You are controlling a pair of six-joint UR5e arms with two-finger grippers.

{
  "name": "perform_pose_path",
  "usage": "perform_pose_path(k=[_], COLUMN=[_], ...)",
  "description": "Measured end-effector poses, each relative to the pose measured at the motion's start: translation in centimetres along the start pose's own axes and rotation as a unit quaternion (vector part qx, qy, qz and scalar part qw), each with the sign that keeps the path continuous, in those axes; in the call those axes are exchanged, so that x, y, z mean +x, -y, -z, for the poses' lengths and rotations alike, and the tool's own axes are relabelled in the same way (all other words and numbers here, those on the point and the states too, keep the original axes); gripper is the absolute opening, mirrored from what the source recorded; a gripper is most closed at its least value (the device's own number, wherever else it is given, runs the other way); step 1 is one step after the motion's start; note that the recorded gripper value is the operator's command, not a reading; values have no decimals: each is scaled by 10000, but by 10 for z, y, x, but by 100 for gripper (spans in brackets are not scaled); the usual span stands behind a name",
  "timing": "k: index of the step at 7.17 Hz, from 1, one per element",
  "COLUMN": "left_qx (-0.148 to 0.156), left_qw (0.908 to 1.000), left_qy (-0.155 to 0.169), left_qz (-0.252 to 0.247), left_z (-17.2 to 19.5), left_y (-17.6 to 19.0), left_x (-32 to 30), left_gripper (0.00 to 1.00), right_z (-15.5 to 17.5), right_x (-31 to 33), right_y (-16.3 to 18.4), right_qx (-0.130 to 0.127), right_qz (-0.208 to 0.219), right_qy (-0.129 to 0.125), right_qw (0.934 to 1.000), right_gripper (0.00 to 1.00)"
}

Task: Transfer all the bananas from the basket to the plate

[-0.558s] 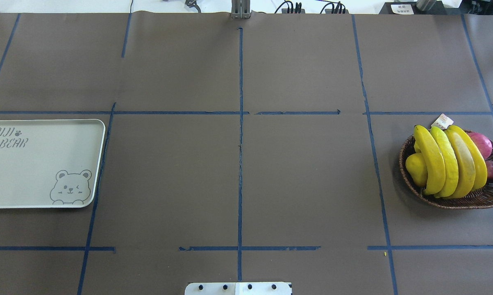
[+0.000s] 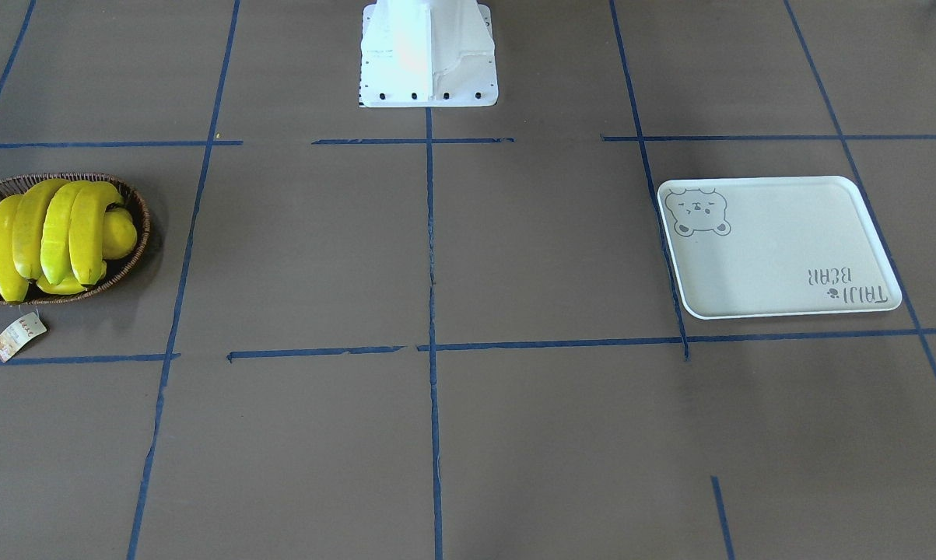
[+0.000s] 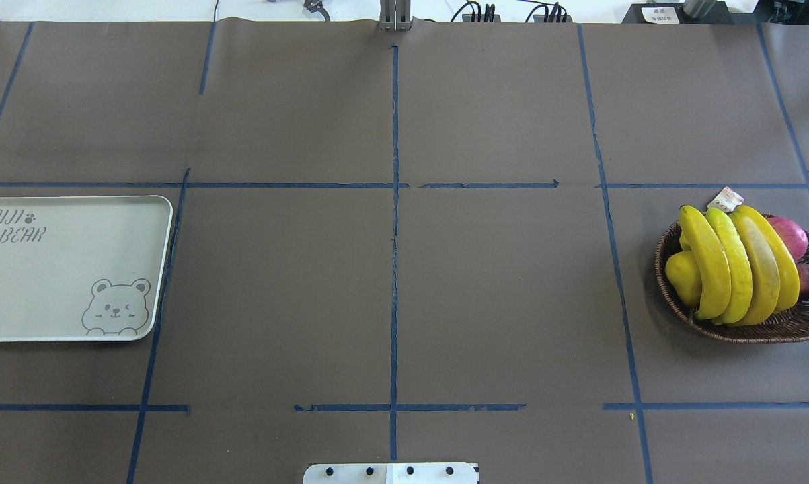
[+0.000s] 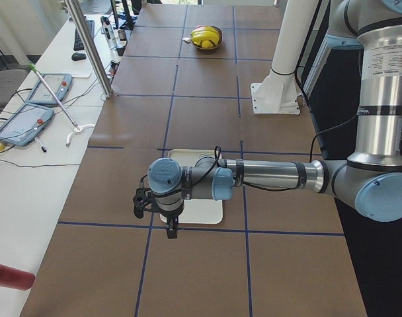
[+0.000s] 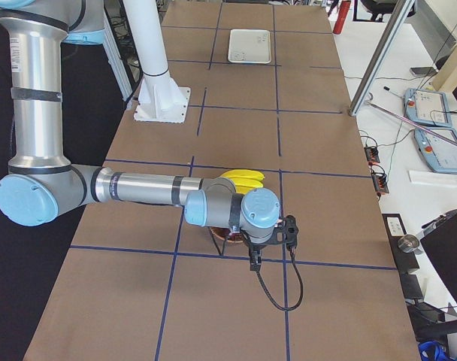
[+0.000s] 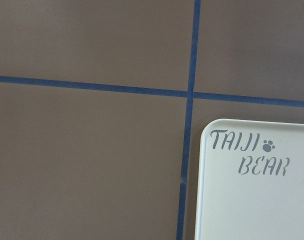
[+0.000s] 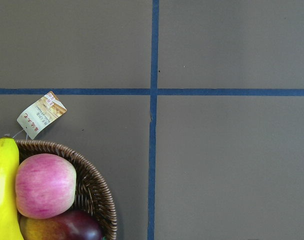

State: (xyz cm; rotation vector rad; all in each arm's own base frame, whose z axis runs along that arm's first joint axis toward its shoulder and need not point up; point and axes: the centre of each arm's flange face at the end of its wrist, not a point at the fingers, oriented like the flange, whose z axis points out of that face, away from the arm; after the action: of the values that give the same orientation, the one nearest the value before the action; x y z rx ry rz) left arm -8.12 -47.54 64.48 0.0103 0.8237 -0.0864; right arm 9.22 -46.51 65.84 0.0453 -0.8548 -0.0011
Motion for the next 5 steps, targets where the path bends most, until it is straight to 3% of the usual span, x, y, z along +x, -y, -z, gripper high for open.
perform_pose_path(k=[5], left_qx=[1], left_qw=[10000], left_qy=[0], left_qz=[-2], left_z=[0], left_y=[0], left_x=[0], left_gripper=[100], right_z=[1], right_x=[-1], right_y=[-1], right_qx=[6], right_qz=[-6], right_qy=[0], right_qw=[10000], right_gripper=[100])
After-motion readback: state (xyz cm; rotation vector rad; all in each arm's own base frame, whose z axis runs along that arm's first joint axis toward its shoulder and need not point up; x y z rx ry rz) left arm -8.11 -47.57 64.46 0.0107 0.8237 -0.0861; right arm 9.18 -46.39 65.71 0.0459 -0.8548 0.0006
